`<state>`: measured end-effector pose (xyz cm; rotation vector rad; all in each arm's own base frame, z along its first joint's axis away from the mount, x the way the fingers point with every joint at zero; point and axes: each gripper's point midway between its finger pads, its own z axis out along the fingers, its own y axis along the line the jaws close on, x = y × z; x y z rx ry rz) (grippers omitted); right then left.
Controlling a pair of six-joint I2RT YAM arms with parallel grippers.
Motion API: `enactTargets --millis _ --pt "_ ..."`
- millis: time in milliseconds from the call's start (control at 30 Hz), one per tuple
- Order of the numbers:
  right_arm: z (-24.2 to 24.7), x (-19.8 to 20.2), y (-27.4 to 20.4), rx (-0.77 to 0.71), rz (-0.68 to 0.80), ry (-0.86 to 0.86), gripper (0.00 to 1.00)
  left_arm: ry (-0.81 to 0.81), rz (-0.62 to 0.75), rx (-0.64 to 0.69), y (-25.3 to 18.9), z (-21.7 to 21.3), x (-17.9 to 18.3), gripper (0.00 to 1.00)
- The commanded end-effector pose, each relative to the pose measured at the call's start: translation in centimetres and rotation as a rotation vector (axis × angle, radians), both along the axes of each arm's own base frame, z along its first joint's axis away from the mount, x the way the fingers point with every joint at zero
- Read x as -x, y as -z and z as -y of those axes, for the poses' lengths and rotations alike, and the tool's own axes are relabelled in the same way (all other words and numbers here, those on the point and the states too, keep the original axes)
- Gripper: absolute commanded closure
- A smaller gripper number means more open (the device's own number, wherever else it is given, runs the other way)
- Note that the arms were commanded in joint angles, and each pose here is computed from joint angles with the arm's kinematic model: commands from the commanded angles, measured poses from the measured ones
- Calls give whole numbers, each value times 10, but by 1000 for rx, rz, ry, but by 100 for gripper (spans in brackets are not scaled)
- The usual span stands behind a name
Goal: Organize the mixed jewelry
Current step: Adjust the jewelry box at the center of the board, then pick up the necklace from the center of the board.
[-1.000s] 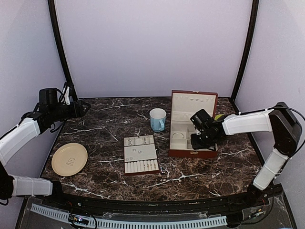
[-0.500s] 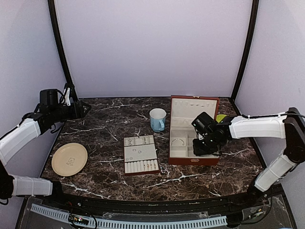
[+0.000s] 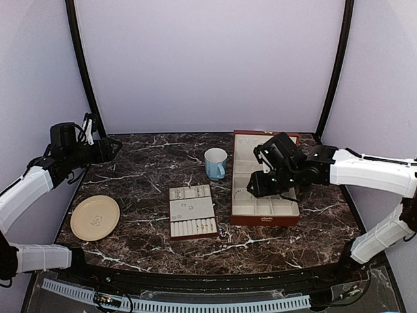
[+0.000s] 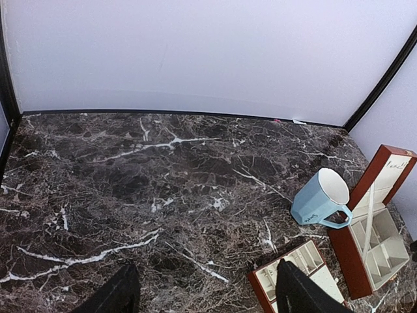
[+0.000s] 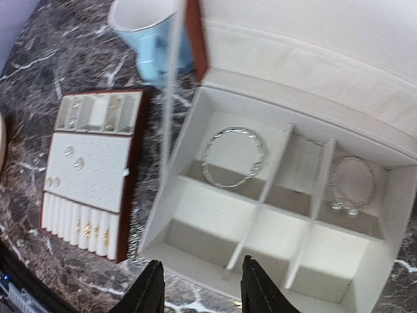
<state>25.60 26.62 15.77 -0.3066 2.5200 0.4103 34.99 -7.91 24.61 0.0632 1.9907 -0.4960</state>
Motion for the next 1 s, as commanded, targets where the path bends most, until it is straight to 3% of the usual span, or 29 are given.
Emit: enactTargets --millis 0,167,333,667,967 --pt "-57 36 -5 -154 -4 -136 61 -10 26 1 -2 -2 0 26" --pt "-99 78 17 -165 -44 -269 64 -3 18 7 0 -1 -1 26" --pt "-116 86 50 -85 -92 -313 69 3 14 13 1 0 0 26" --pt "-101 86 105 26 -207 -170 70 2 15 12 1 0 0 26" --pt "-76 69 120 152 -203 -66 70 5 14 14 1 1 0 26"
